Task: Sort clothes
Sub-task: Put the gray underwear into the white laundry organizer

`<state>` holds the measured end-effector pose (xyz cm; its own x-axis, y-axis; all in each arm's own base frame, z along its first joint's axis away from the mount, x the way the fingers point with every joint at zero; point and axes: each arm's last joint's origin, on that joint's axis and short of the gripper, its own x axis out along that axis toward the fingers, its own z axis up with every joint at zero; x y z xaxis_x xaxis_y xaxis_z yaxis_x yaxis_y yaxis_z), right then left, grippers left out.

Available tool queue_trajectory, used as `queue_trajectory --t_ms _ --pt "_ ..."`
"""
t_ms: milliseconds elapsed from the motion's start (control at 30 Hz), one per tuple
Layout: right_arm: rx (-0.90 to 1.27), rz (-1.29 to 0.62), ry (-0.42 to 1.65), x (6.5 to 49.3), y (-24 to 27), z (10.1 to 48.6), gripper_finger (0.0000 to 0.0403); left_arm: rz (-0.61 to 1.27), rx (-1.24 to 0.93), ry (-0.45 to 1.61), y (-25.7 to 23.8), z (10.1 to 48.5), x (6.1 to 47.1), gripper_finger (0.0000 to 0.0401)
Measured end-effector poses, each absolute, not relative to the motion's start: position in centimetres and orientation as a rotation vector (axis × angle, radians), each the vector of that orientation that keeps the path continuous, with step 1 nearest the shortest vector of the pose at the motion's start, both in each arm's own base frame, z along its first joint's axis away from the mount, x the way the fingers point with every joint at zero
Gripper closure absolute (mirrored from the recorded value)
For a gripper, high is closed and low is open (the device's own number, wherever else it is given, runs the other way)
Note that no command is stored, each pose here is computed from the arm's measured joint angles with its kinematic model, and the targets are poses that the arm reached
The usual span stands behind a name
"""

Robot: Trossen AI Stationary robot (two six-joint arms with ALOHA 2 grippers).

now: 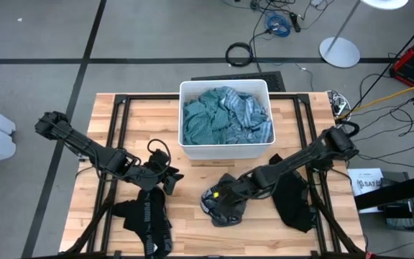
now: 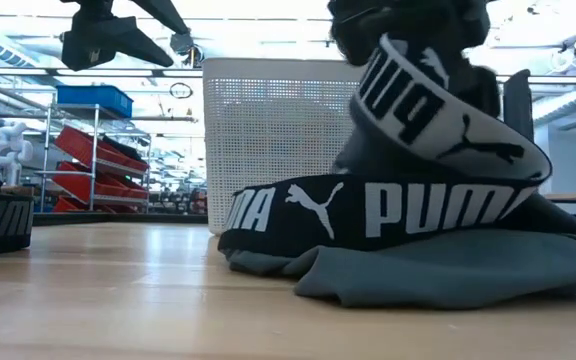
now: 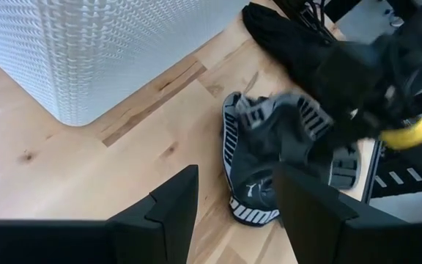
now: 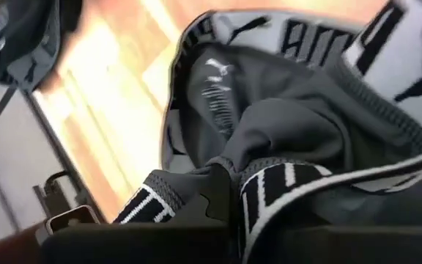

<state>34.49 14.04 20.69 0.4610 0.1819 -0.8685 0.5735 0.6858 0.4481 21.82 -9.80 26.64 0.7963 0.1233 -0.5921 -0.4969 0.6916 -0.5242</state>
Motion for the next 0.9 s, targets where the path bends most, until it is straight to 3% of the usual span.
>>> queue_trajectory --t_ms 367,767,900 --pt "0.843 -0.180 1.208 37.3 15.4 17.2 0.0384 0.346 -0.731 0.573 -9.9 26.6 21.8 0.0216" --pt "0.900 -0.151 1.133 37.4 15.3 18.9 0.0233 0.291 -0.685 0.613 -10.0 26.6 21.8 0.0216" --pt "0.937 -0.186 1.063 37.1 15.0 20.6 0.0206 0.278 -0.656 0.622 -10.0 26.5 21.8 0.0216"
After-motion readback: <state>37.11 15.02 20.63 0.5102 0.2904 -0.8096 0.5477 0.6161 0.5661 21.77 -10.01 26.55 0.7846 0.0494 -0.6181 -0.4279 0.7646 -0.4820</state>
